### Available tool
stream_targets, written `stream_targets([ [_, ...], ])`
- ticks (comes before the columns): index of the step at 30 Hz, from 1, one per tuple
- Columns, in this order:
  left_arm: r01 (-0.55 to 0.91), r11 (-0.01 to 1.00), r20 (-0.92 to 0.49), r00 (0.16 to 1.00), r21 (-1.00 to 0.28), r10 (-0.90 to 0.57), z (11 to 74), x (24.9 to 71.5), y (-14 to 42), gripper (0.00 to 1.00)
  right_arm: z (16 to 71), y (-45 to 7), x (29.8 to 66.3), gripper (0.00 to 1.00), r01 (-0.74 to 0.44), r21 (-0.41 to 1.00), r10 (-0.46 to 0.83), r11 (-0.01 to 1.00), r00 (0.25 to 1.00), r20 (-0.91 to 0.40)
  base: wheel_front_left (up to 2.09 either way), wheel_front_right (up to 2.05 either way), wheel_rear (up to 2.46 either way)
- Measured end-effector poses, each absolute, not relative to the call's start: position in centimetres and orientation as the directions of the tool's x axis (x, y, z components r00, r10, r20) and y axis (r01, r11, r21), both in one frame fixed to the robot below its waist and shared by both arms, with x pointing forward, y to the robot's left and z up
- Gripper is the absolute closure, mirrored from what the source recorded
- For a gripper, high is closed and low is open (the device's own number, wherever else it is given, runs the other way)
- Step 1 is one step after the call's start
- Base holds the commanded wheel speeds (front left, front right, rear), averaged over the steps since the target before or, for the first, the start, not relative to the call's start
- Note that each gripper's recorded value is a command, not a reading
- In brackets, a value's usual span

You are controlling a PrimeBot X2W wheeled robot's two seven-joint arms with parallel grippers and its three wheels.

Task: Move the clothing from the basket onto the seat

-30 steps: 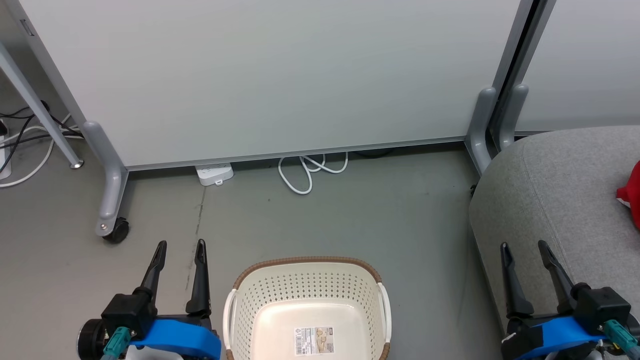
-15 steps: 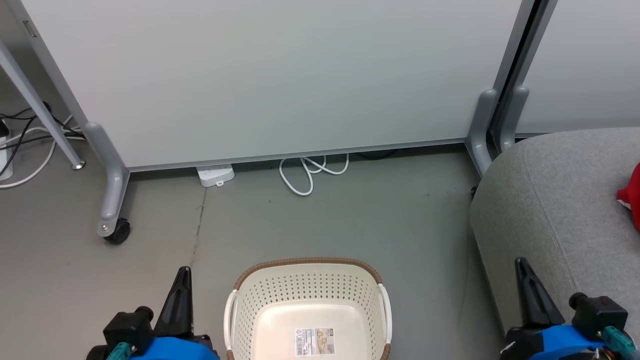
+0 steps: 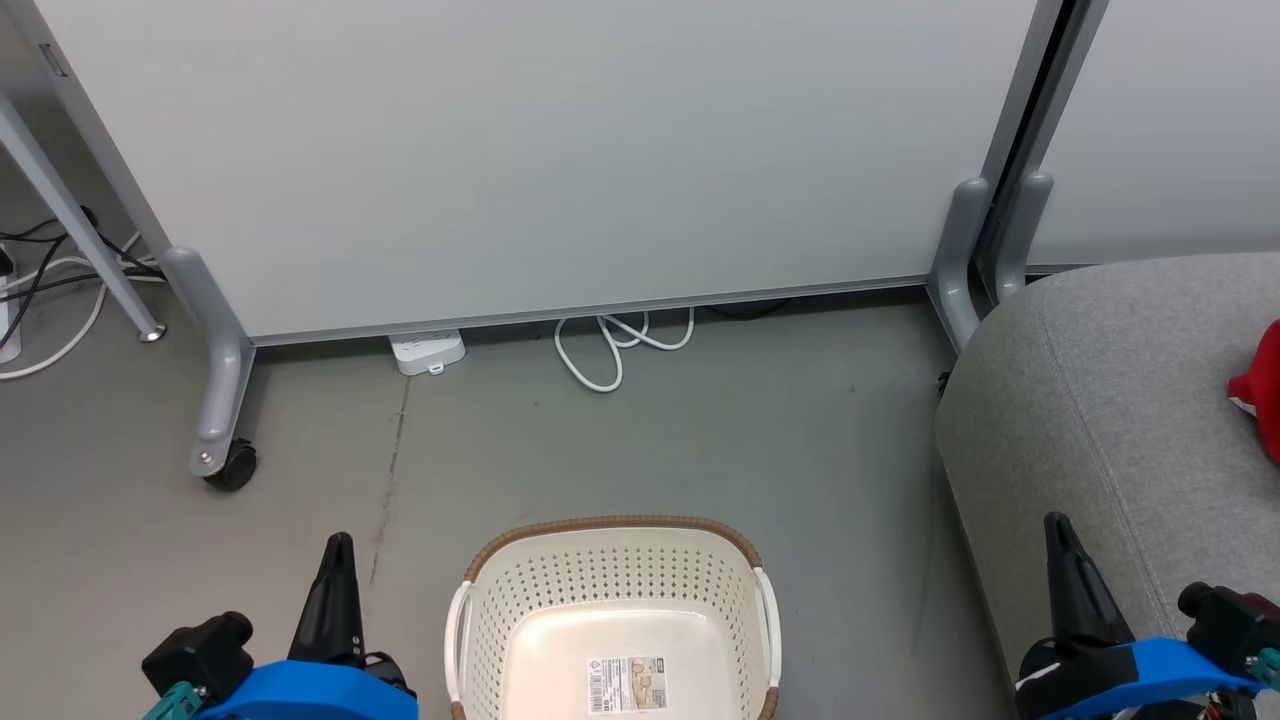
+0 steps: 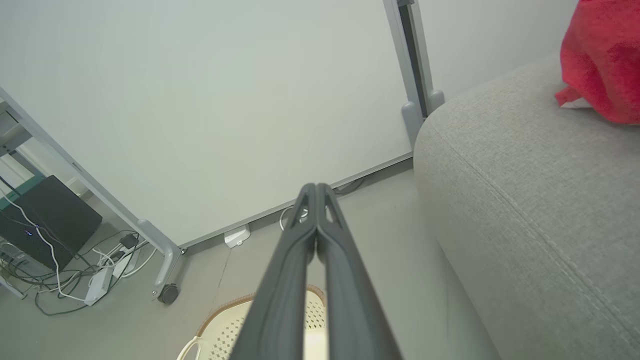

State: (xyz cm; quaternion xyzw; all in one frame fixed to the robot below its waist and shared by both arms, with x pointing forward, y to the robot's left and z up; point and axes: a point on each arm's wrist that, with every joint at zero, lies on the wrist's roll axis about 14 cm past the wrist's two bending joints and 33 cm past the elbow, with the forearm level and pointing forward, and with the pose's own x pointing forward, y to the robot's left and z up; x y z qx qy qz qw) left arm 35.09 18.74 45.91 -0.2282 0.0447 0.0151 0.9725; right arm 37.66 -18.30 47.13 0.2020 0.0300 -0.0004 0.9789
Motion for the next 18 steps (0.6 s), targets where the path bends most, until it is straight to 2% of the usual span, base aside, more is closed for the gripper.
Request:
stream_targets([
  [18, -0.096, 0.743, -0.1, 0.994, -0.663, 0.038, 46.59, 35.93, 19.53, 1.0, 47.28, -19.0, 37.82, 1.0, 0.068, 0.635, -0.02, 0.77, 0.996, -0.082, 0.0, 0.0, 0.0],
])
